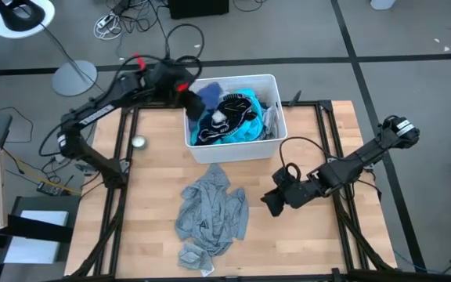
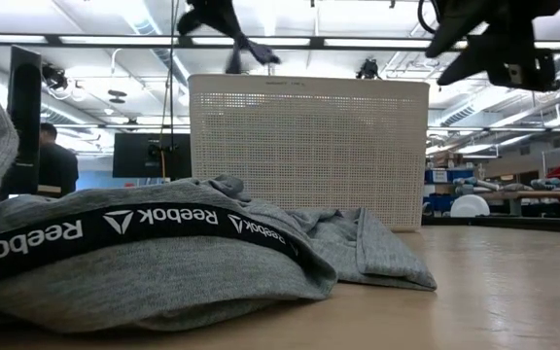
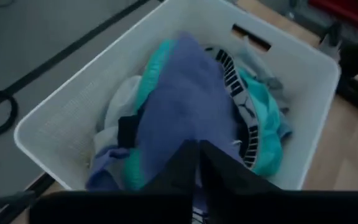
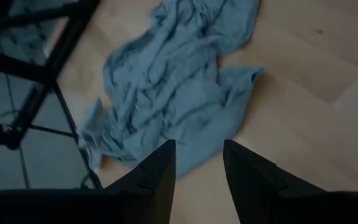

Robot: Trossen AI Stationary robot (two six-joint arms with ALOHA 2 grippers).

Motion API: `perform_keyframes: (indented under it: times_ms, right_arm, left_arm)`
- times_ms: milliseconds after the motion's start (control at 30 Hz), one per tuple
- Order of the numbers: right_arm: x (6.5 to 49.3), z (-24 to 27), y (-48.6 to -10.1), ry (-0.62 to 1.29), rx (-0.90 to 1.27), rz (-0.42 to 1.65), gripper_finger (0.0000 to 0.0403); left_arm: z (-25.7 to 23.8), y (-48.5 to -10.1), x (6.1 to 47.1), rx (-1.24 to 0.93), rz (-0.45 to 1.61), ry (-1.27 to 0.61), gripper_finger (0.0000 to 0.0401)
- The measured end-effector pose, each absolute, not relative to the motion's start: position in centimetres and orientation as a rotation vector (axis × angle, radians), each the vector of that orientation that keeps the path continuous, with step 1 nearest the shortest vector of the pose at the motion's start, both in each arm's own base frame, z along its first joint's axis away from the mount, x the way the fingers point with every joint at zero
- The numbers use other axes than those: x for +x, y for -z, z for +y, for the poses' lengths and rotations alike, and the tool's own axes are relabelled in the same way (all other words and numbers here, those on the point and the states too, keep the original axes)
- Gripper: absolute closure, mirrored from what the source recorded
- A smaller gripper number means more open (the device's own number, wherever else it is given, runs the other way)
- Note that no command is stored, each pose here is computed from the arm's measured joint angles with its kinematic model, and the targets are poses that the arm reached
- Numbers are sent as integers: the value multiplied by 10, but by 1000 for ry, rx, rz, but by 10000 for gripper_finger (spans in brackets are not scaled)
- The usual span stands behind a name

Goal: Sort clothes
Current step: Put the blue sock into the bin, then put the gray shirt into the bin

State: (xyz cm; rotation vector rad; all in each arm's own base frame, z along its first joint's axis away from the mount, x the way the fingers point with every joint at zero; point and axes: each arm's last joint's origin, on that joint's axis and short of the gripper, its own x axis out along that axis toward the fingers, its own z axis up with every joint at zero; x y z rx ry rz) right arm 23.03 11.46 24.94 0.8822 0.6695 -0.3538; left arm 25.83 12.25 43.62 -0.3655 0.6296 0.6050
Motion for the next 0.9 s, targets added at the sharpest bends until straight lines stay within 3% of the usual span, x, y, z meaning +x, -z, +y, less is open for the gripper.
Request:
perform_keyframes:
  times_ms: [367,667,900]
  right_arm:
    - [236,108,-253,358,877,614,268]
    - [252,113,-247,222,484,587,268]
    - [293,116,-210,160,310,581,268]
  left_arm:
    - [140,-437,244,-346,651,-584,270]
    - [97,-471,179,-366,705,-556,265]
    - [47,-472,129,-465,641,-537,265]
